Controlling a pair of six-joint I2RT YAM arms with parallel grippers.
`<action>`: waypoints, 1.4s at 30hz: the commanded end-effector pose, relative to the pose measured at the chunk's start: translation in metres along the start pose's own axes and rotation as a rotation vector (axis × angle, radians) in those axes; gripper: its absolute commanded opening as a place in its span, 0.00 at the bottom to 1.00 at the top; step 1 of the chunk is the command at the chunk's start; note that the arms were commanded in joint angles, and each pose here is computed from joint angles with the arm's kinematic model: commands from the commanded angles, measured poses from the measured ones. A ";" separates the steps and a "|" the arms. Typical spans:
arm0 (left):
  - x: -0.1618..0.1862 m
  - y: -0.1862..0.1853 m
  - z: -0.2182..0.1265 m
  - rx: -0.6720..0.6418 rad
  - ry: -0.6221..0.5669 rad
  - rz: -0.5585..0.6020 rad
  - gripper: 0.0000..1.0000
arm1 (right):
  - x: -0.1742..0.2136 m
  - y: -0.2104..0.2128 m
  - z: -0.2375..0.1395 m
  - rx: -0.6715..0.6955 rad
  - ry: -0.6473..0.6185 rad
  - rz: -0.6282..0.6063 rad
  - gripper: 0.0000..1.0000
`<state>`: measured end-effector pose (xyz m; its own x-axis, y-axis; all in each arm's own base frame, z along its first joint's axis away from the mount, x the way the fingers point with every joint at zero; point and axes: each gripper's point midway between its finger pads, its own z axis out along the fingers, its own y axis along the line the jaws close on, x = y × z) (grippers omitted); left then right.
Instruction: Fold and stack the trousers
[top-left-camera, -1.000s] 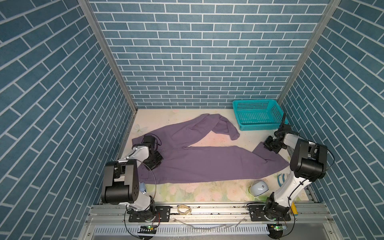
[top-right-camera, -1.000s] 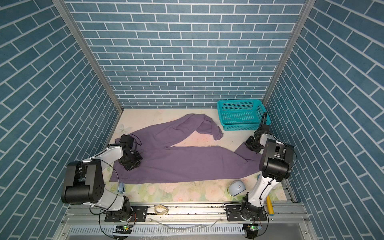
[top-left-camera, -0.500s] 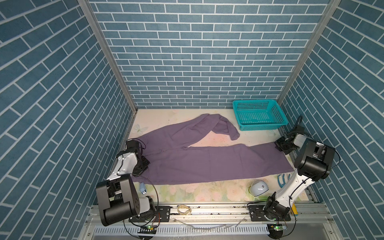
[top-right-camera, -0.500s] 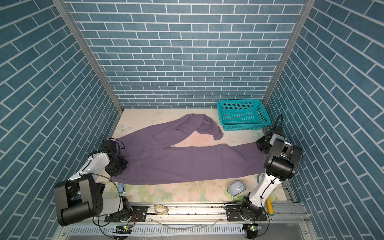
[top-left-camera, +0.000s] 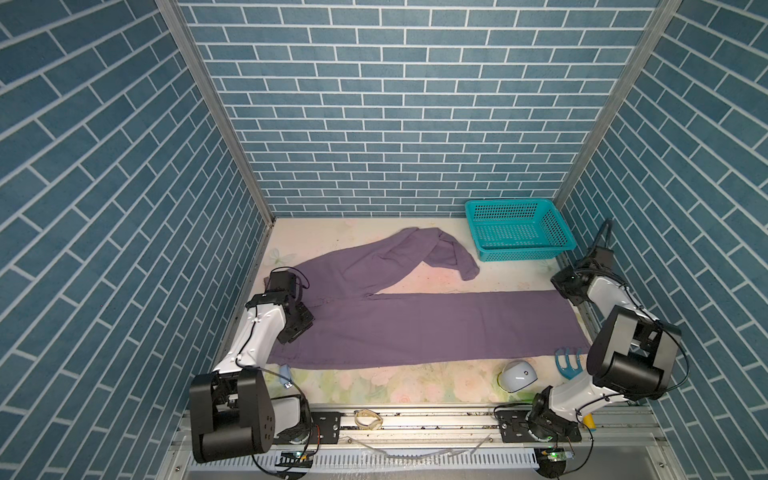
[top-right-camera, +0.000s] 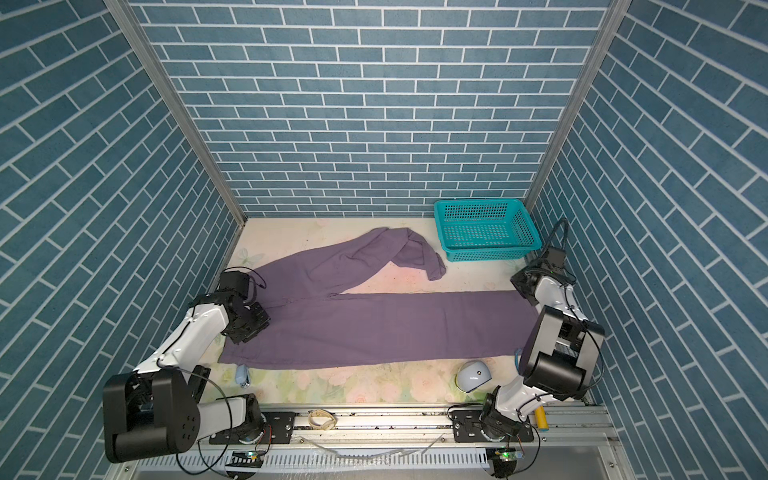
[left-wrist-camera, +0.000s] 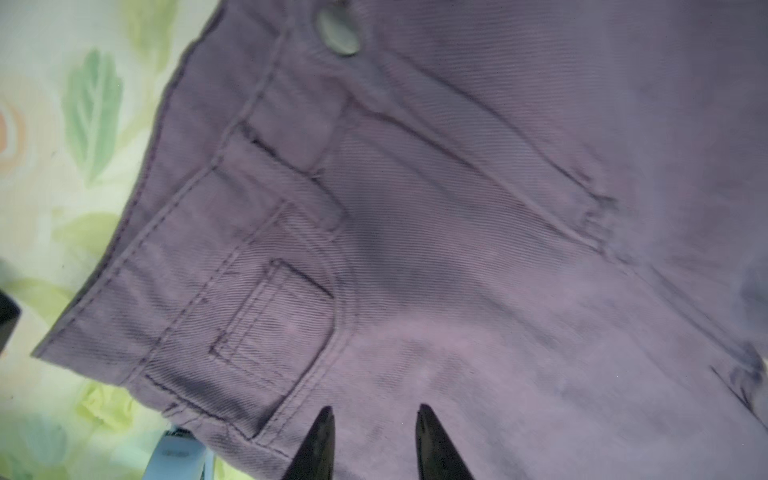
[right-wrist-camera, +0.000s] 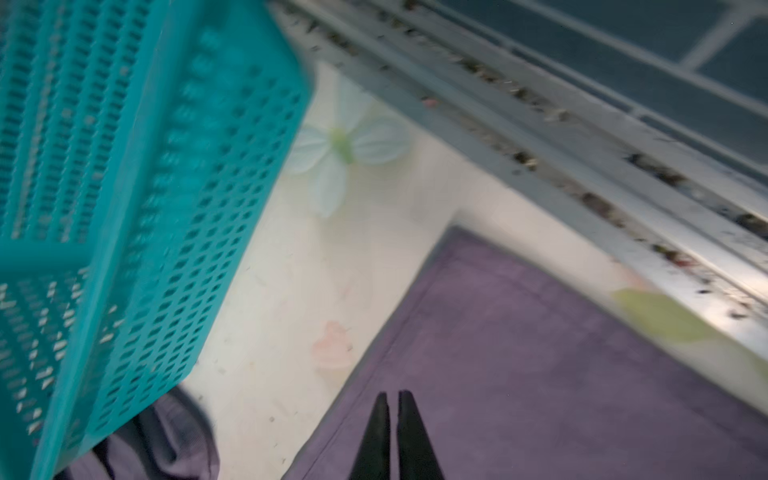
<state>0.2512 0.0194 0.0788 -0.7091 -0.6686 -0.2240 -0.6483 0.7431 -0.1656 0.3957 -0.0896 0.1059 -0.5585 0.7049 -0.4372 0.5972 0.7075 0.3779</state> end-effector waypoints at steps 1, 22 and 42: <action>-0.002 -0.023 -0.016 0.025 -0.054 0.009 0.48 | 0.014 0.050 -0.004 -0.002 -0.035 -0.237 0.17; 0.026 -0.208 0.024 0.112 -0.037 0.318 0.51 | 0.114 0.111 0.008 -0.065 0.105 -0.546 0.24; 0.063 -0.158 0.090 0.021 0.138 0.316 0.16 | 0.122 0.108 -0.004 -0.092 0.141 -0.545 0.24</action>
<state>0.3649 -0.1543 0.0204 -0.8961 -0.3850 -0.2208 -0.3533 0.9199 -0.1701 0.3999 0.0715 0.1102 -0.8160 0.2557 -0.5185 0.1665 0.9628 0.2128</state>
